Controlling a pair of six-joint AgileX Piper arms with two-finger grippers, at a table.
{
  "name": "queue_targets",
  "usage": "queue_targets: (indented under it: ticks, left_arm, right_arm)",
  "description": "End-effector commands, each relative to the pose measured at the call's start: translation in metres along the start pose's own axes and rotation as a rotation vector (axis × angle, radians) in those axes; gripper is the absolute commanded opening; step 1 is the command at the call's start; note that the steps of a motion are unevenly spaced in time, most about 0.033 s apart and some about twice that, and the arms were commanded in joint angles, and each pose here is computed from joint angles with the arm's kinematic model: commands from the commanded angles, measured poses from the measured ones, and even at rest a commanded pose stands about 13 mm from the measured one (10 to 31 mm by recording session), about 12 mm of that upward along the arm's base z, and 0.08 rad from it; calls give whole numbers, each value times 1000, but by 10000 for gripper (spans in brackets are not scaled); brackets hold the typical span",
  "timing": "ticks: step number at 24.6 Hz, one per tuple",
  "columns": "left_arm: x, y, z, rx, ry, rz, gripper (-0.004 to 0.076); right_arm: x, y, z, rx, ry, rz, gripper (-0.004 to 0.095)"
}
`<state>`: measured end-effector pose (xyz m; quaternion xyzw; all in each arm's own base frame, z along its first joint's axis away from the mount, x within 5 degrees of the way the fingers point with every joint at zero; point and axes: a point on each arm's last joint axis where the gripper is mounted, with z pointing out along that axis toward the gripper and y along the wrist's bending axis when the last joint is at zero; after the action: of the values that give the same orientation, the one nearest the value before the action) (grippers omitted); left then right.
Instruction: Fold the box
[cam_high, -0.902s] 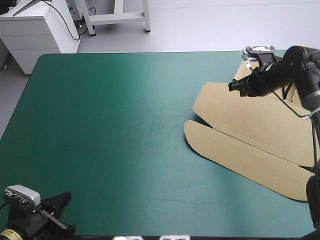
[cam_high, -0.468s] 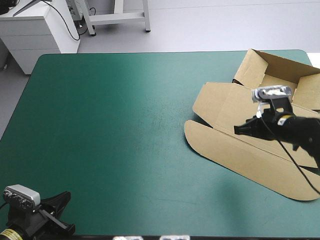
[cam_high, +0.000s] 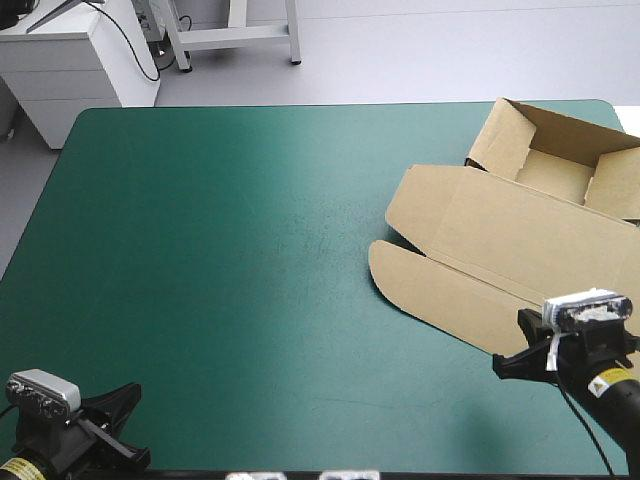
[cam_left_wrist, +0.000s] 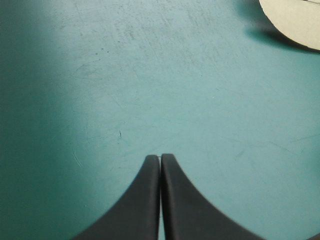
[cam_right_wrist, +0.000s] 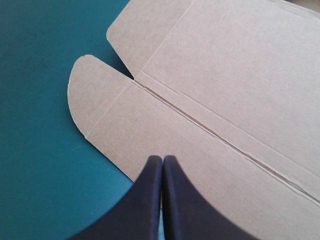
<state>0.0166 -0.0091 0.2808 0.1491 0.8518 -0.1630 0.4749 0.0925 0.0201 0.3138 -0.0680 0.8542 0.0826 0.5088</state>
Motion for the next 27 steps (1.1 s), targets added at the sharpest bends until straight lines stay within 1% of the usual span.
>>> queue_targets:
  ticks: [1,6,10,12,15,18,20,27]
  left_arm:
    - [-12,-2,-3,11,-76,4,-8]
    - [-12,-2,-3,11,-76,4,-8]
    - [-12,-2,-3,11,-76,6,-8]
    - [-12,-2,-3,11,-76,10,-8]
    - [-12,-2,-3,10,-76,32,-8]
    - [-12,-2,-3,10,-76,47,-8]
    - [-12,-2,-3,15,-75,50,-8]
    - [-13,-2,-3,15,-79,61,-8]
  right_arm:
    - [2,1,-18,16,-169,-19,-18]
    - [23,5,-40,11,-262,-37,-18]
    - [34,8,-54,0,-287,-53,-18]
    - [38,9,-58,3,-280,-65,-18]
    - [46,9,-58,1,-212,-78,-19]
    - [50,6,-58,41,-173,-115,-18]
    - [51,5,-58,55,-162,-117,-18]
    - [51,5,-58,55,-163,-117,-18]
